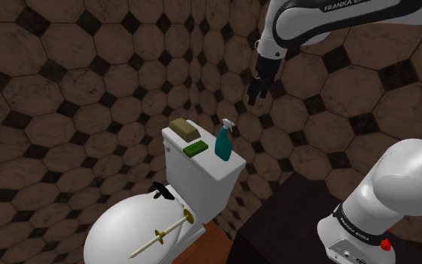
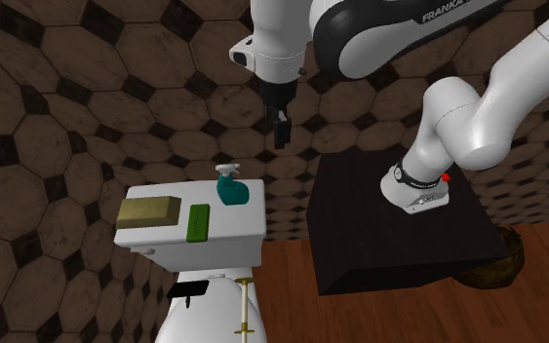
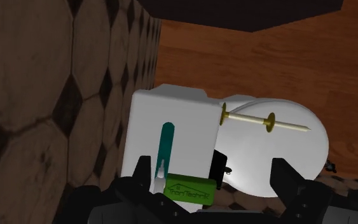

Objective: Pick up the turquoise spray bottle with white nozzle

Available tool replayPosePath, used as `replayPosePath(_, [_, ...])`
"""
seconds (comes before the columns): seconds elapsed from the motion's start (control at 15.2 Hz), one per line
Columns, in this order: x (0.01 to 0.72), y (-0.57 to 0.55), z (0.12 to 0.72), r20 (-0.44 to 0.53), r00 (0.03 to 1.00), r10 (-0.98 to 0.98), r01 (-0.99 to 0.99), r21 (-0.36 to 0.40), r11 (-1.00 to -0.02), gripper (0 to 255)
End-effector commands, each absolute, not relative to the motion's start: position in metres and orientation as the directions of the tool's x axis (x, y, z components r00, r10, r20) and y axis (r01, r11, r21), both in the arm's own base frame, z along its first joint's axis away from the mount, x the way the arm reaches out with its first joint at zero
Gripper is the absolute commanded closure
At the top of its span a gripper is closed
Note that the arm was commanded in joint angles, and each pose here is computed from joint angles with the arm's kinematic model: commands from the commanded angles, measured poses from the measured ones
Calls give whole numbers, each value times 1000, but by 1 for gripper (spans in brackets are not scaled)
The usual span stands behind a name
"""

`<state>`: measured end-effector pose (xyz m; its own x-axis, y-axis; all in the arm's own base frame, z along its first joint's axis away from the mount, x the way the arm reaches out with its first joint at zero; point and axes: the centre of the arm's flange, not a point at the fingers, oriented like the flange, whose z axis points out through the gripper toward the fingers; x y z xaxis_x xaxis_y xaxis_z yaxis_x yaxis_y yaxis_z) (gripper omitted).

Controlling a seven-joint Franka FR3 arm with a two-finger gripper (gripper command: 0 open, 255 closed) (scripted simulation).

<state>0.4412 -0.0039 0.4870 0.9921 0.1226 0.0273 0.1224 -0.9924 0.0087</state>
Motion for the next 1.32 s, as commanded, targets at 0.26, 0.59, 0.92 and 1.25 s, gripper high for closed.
replayPosePath(0.26, [497, -16, 430, 19, 994, 111, 111, 6, -994, 0])
replayPosePath(0.59, [543, -27, 383, 12, 995, 101, 101, 4, -995, 0])
replayPosePath(0.92, [588, -39, 336, 4, 996, 91, 91, 1, -996, 0])
replayPosePath(1.25, [602, -42, 306, 2, 996, 89, 89, 1, -996, 0])
